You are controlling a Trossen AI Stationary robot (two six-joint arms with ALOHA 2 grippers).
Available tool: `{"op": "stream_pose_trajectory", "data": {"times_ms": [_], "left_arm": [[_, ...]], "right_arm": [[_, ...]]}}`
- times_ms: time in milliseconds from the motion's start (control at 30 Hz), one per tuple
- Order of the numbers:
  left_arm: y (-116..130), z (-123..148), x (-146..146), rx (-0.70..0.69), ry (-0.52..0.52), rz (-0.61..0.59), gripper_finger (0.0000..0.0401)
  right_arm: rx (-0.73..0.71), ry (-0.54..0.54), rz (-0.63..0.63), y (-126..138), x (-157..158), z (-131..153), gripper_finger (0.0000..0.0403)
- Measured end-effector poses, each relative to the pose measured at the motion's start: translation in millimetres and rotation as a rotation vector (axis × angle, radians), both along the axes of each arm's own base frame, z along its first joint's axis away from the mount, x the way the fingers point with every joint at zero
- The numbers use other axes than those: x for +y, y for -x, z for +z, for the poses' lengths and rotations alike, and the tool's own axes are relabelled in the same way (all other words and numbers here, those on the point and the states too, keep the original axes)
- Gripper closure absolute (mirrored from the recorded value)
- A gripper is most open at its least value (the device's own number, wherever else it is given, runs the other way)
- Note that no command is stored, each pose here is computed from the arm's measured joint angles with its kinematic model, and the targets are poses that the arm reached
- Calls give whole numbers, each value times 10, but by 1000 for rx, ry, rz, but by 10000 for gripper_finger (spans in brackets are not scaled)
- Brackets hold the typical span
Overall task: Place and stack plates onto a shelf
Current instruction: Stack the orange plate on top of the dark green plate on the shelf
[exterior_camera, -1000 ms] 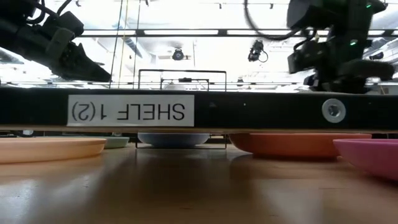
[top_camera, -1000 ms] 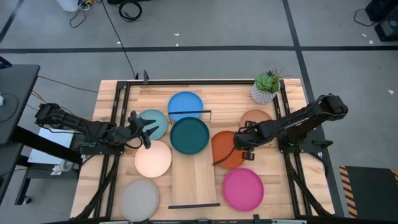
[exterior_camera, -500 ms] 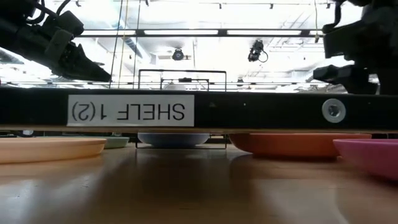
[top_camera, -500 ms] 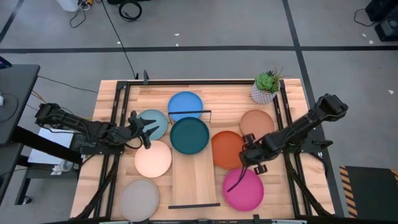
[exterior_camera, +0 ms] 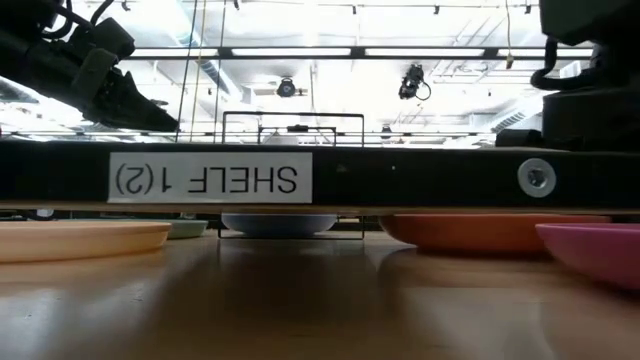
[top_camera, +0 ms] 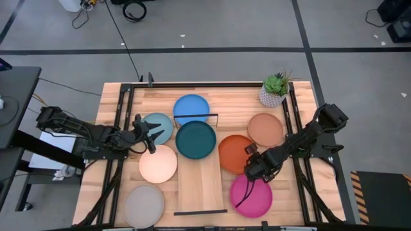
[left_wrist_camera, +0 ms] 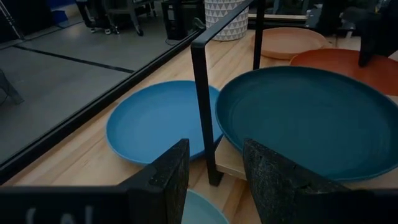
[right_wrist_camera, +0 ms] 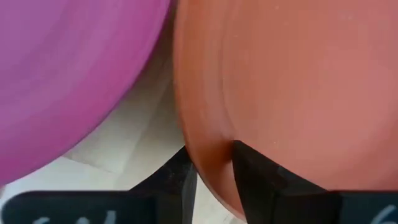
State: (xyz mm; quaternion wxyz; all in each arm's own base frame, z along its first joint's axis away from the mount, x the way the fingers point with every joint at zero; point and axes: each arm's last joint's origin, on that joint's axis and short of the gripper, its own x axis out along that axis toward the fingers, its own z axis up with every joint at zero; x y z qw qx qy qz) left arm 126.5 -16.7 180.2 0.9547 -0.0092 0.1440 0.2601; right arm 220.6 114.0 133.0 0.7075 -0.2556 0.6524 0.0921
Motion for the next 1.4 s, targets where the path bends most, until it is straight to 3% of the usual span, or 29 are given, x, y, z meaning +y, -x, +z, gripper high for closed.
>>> {"op": "stream_pose_trajectory", "data": {"times_ms": [267,467,733,1100,1400], "left_arm": [[0,0,0,0,0,0,245],[0,0,0,-4,6,2,245],[-3,7,-1,-24,31,7,245],[-27,73,-8,-107,64,12,245],[-32,74,-18,-118,99,-17,245]], "right_arm": [[-62,13,-31,26,-35,180,386],[-131,-12,-119,12,-29,577,381],[-252,22,-74,-123,25,891,385],[-493,148,277,-517,1,1025,384],[-479,189,395,-964,-376,776,383]]}}
